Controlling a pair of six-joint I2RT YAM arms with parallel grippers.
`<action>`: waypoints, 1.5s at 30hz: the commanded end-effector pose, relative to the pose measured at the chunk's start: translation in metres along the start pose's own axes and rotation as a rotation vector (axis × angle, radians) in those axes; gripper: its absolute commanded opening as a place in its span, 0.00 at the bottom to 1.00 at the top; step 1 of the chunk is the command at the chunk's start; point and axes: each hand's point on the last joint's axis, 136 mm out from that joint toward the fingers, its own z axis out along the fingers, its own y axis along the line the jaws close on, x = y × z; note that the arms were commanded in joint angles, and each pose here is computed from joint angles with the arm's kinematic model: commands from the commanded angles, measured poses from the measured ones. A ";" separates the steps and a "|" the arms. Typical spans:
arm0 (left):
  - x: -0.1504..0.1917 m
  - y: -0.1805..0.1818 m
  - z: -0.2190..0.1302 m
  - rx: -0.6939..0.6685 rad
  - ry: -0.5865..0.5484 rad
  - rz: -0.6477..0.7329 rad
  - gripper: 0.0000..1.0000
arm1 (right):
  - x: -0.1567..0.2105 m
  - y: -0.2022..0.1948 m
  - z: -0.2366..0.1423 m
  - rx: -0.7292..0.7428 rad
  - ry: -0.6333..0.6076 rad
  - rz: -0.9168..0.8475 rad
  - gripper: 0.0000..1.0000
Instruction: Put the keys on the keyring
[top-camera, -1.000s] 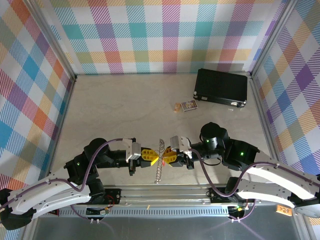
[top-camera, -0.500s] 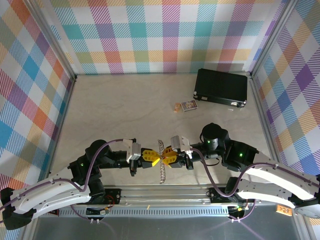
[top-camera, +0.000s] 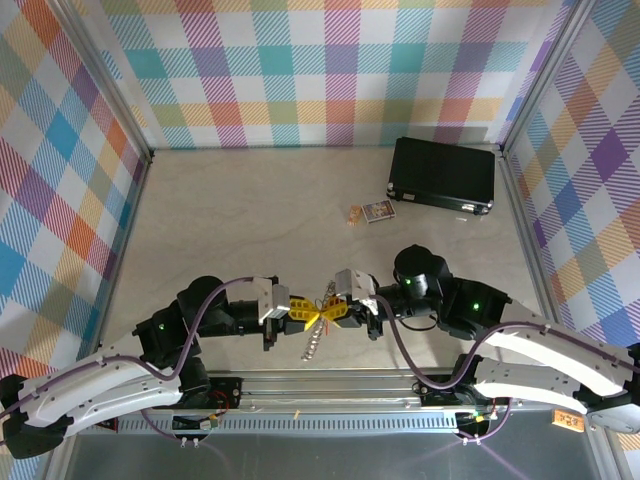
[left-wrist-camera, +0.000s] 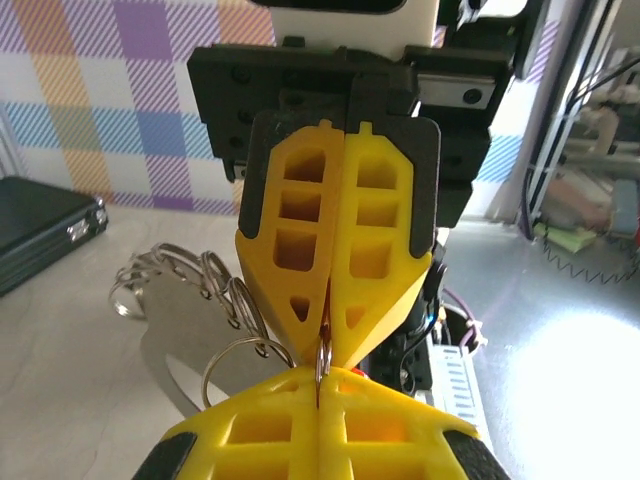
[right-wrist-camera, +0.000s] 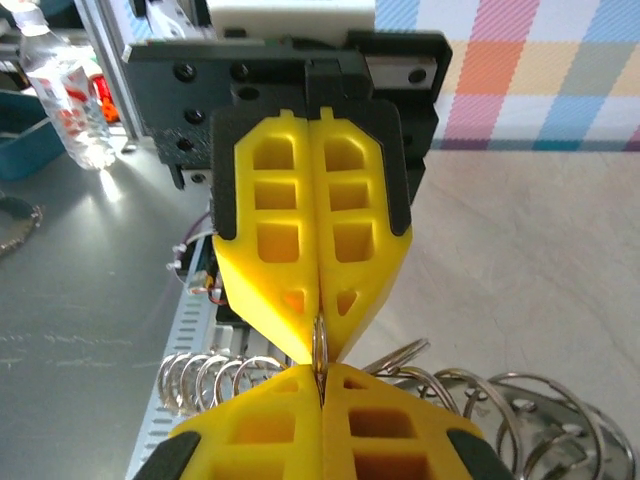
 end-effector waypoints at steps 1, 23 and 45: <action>-0.003 0.002 -0.003 -0.018 0.054 0.033 0.07 | 0.001 -0.004 -0.002 0.020 0.061 -0.034 0.00; -0.030 -0.005 -0.010 0.006 -0.083 0.038 0.00 | 0.001 0.013 -0.003 -0.041 0.031 -0.031 0.11; -0.032 -0.017 -0.003 0.097 -0.131 0.028 0.00 | -0.011 0.017 -0.014 -0.031 -0.061 -0.025 0.18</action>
